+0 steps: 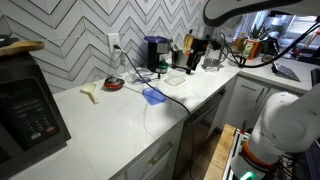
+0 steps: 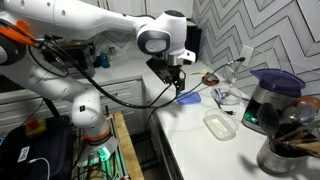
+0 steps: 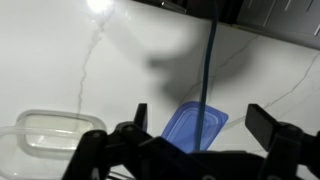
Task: Lift the blue lid and put it in the lunch box
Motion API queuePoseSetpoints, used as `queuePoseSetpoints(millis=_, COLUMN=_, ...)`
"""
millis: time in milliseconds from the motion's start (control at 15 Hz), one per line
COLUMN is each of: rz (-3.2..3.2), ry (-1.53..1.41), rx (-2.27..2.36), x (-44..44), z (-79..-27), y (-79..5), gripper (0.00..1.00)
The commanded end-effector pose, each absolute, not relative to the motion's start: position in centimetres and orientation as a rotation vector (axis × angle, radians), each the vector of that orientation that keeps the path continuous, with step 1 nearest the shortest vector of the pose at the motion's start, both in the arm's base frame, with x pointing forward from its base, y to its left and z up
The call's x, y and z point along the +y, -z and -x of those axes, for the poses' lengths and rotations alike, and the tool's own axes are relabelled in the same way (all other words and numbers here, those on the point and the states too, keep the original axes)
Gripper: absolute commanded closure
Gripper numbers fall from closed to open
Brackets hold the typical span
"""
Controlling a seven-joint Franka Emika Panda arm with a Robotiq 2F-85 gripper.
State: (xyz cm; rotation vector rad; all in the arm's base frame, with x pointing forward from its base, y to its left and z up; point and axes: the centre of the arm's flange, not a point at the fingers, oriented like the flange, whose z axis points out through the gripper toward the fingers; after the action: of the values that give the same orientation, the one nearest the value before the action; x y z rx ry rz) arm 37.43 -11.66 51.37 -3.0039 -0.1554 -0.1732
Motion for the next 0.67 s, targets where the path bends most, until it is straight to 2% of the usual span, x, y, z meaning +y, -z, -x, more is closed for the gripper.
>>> queuePoseSetpoints(millis=0, rz=3.076, ry=0.157, rx=-0.046, x=-12.3, z=-42.2, y=-47.6, gripper=0.0)
queuePoseSetpoints(millis=333, rz=3.028, ry=-0.031, rx=-0.056, x=-11.4, z=-49.0, y=-41.8, gripper=0.0)
queuePoseSetpoints(millis=600, rz=3.019, ry=-0.039, rx=0.096, x=-12.2, z=-54.8, y=-40.2, gripper=0.0)
